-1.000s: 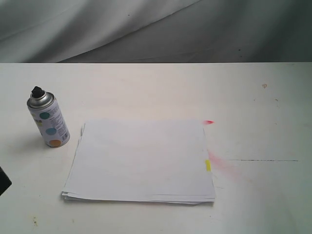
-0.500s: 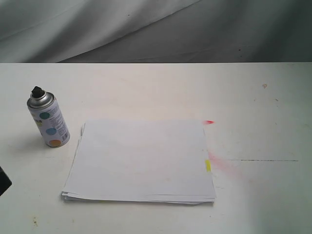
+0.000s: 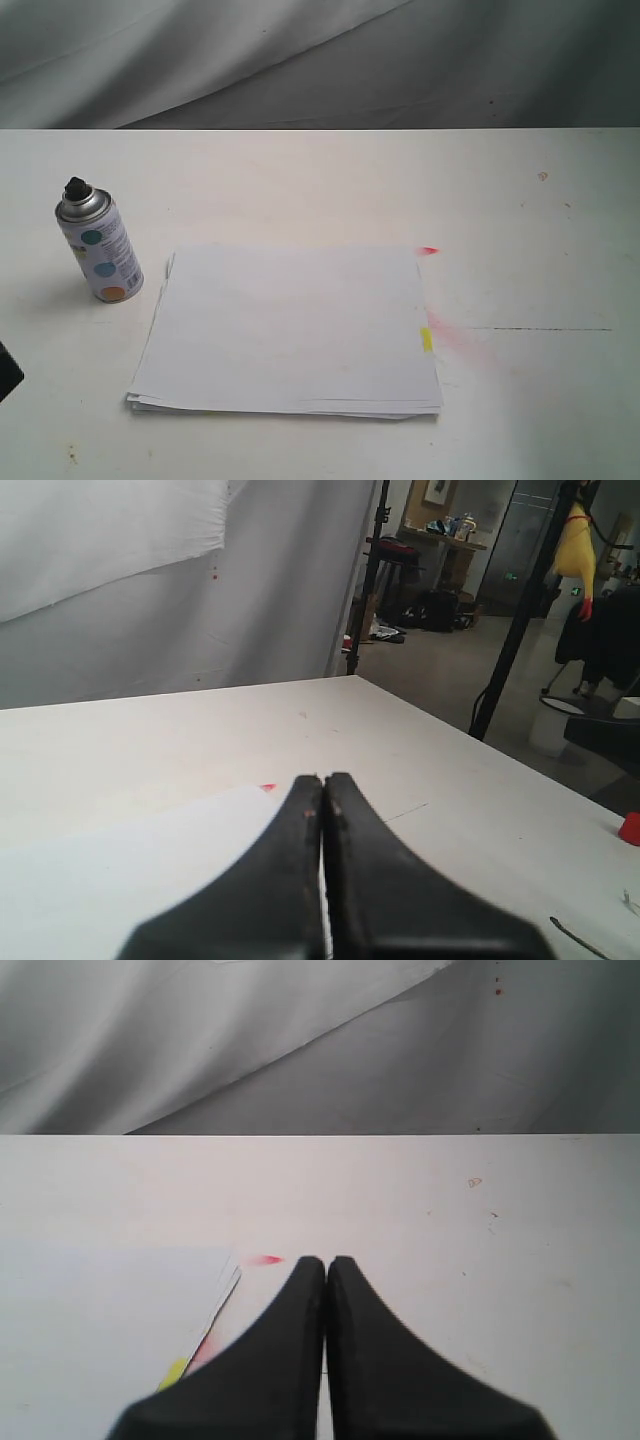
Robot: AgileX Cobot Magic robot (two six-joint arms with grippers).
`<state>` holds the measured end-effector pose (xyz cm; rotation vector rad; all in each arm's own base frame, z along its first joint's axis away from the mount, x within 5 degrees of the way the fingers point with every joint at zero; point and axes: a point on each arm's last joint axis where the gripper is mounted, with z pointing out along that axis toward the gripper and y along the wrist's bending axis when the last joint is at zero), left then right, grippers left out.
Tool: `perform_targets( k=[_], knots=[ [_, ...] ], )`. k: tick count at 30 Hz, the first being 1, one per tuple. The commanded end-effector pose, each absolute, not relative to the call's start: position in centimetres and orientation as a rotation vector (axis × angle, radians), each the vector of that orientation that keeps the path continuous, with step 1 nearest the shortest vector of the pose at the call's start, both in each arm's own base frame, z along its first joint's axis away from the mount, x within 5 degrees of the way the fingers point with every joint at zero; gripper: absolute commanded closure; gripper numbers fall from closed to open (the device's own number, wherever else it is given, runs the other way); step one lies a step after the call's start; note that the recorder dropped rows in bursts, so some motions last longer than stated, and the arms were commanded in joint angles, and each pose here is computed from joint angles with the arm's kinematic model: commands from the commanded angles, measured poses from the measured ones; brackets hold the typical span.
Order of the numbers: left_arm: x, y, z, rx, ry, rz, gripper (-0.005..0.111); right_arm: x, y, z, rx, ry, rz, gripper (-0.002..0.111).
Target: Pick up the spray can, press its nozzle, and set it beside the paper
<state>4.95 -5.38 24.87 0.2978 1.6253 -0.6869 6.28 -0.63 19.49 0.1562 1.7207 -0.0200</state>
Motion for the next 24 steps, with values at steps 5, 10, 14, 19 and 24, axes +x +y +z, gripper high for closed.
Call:
perform_targets(
  k=[5,10,14,19,24],
  knots=[
    [4.9,-5.4,24.8,0.294,1.624,-0.700,0.107,6.2,-0.7,19.3,0.157,1.727,-0.032,0.108],
    [5.0,-5.2,24.8,0.325,1.604,-0.629,0.107,6.2,-0.7,19.3,0.157,1.727,-0.032,0.108],
    [5.3,-4.7,25.0,0.299,1.578,-0.547,0.107,6.2,-0.7,19.3,0.157,1.727,-0.032,0.108],
    [5.8,-3.9,24.9,0.244,1.573,-0.456,0.107,6.2,-0.7,19.3,0.157,1.727,-0.032,0.108],
    [6.5,-1.8,25.3,0.030,1.534,-0.278,0.107,6.2,-0.7,19.3,0.157,1.727,-0.032,0.108]
  ],
)
